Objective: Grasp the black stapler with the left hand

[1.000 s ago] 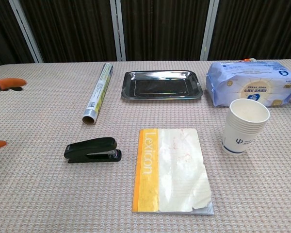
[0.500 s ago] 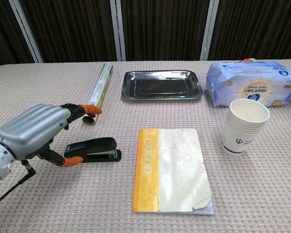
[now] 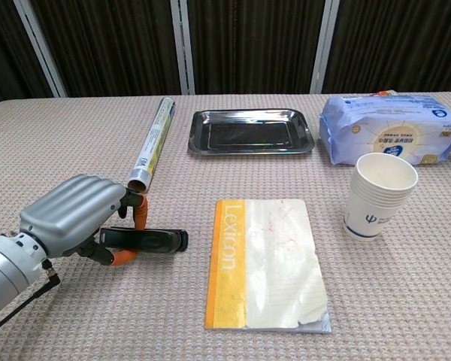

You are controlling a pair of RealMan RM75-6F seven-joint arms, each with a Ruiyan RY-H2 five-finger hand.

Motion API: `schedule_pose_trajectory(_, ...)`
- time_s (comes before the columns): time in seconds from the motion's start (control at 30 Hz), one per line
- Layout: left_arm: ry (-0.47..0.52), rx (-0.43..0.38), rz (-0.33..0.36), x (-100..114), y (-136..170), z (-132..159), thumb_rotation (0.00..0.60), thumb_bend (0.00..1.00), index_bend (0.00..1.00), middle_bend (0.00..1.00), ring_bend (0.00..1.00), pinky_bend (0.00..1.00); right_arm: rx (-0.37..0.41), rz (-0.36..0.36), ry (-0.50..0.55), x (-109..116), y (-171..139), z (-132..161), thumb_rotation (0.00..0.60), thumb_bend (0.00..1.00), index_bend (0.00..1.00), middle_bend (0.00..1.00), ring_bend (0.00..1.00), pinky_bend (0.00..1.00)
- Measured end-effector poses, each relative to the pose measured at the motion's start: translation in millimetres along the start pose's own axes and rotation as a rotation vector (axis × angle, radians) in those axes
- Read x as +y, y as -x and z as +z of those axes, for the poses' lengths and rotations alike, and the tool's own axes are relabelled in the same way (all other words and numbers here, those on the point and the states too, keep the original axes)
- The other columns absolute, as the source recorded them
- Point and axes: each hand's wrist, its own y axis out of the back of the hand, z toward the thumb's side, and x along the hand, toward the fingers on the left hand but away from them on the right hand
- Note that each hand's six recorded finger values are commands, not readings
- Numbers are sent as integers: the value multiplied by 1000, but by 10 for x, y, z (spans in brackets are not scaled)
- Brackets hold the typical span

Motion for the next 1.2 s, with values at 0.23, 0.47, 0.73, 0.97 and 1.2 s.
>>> schedule_pose_trajectory(0.23, 56, -17, 67, 130, -99, 125, 600, 401, 628, 457, 431, 561, -7, 8, 4, -11, 16, -22, 600, 168, 0, 0, 0, 0)
schedule_pose_trajectory(0.47, 113, -125, 151, 377, -314, 484, 600, 374, 628, 456, 432, 562, -13, -5, 16, 35, 10, -45, 600, 169, 0, 0, 0, 0)
schedule_pose_trajectory(0.73, 150, -212, 110, 285, -607, 970, 600, 361, 627, 455, 431, 561, -18, -26, 34, 104, -20, -93, 600, 169, 0, 0, 0, 0)
schedule_pose_trajectory(0.97, 133, -208, 34, 68, -695, 1048, 600, 257, 216, 268, 304, 507, -30, -47, 40, 167, -61, -149, 600, 169, 0, 0, 0, 0)
schedule_pose_trajectory(1.2, 160, -224, 47, 126, -690, 1051, 600, 194, 0, 0, 38, 311, -23, -50, 35, 169, -84, -120, 600, 168, 0, 0, 0, 0)
